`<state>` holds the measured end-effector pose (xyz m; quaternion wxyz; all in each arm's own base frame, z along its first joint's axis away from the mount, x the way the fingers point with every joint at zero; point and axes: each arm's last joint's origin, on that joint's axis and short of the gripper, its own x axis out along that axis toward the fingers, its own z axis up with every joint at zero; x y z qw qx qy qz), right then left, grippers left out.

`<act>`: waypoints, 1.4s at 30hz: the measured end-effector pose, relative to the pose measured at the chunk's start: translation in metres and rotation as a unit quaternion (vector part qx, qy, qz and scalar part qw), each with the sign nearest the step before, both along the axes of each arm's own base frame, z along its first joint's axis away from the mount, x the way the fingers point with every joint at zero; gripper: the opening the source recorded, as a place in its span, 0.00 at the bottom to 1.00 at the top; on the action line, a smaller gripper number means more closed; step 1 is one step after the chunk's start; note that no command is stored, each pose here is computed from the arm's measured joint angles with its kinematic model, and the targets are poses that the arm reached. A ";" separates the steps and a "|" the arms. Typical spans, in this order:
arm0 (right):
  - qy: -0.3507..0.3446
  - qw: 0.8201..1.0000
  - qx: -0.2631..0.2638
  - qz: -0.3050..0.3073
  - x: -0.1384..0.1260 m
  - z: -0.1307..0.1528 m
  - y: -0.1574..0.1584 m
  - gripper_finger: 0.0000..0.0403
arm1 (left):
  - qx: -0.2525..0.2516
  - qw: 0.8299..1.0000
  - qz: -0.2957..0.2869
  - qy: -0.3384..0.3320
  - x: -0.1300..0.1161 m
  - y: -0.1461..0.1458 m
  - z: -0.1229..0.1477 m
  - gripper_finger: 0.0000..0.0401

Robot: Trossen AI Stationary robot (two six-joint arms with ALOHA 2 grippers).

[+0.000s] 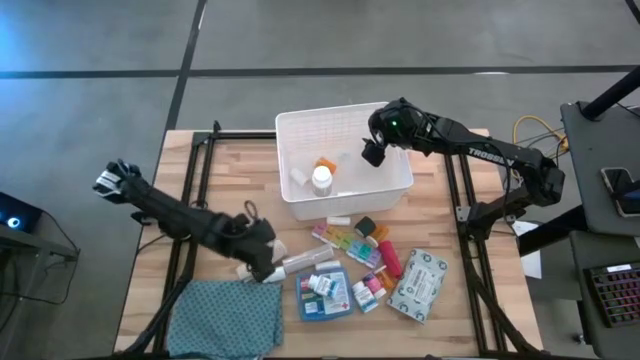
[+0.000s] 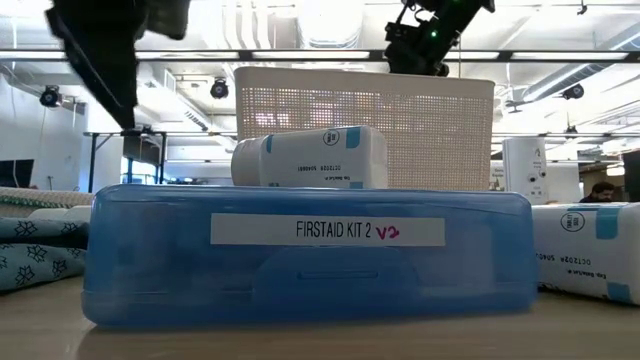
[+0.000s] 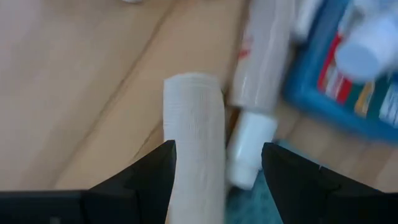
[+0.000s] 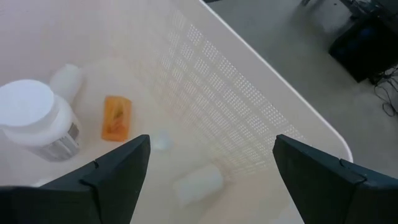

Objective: Pick & place medical supplies in basket/bin
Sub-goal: Put the white bandage into the bin

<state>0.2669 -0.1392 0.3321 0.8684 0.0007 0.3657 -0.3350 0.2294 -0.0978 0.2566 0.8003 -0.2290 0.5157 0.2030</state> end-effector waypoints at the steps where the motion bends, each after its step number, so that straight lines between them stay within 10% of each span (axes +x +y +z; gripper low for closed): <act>1: 0.001 1.000 0.002 0.000 0.000 0.000 0.000 0.82 | -0.001 1.000 0.026 -0.016 -0.004 -0.002 -0.005 0.54; 33: -0.005 1.000 0.010 -0.011 -0.001 -0.001 0.000 0.82 | 0.073 0.991 0.037 0.106 0.006 -0.019 -0.113 0.74; 42: -0.005 1.000 0.010 -0.011 -0.001 -0.001 0.000 0.82 | 0.059 0.992 0.031 0.107 0.003 -0.013 -0.094 0.36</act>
